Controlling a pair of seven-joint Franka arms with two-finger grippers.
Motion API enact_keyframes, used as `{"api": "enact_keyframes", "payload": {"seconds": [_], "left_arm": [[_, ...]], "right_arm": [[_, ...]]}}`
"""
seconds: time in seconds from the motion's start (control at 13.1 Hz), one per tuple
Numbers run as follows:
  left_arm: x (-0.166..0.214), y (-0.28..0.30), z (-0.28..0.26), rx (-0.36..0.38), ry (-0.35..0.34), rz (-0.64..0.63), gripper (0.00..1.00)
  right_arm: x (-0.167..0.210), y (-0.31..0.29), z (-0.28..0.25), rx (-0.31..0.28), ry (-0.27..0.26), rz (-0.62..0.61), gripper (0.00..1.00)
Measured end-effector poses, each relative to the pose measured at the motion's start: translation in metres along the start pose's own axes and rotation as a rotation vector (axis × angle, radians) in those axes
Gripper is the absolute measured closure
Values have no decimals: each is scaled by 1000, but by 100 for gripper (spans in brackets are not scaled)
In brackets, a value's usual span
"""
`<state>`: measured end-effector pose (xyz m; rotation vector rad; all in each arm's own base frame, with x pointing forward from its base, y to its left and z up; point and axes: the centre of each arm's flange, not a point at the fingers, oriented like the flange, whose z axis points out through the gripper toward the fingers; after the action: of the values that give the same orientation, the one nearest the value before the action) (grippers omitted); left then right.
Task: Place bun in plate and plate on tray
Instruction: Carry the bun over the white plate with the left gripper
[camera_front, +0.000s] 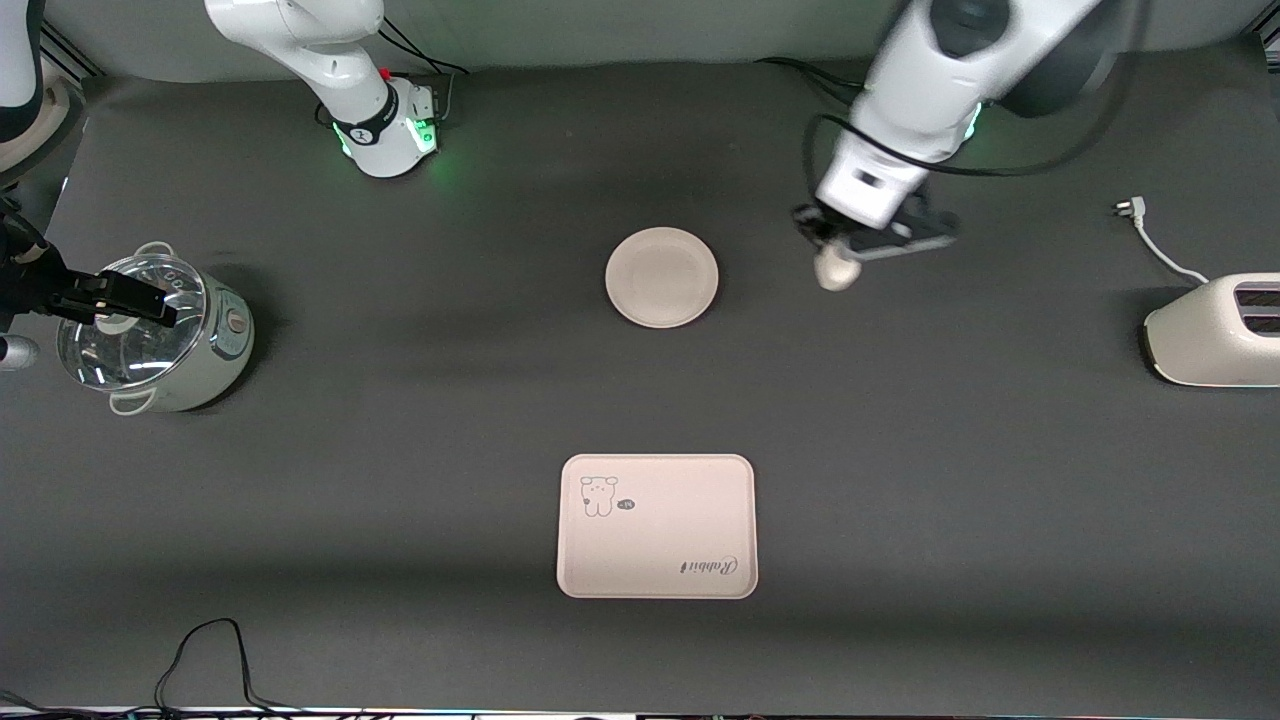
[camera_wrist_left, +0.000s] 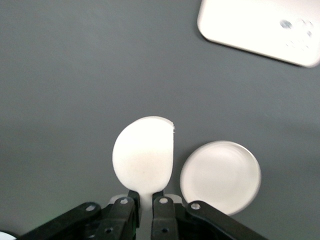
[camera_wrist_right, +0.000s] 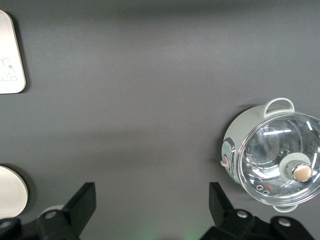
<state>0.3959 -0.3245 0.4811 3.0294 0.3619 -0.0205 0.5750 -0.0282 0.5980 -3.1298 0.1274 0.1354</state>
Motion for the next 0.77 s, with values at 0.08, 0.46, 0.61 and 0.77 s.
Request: {"api": "enact_keyframes", "payload": {"seconds": [0.08,0.46,0.61,0.77], "left_arm": [[-24,22,10,-6,3,1,87],[-101,101,94,-93,-39,-8,86],[-109,114,134,-104,-59,-11,86],[-113,119,175,-83,-68,-8,86]], "right_arm": [[0,0,0,0,0,0,0],[0,0,1,0,-1,0,0],[1,0,2,0,-3,0,0],[1,0,3,0,-5,0,0]]}}
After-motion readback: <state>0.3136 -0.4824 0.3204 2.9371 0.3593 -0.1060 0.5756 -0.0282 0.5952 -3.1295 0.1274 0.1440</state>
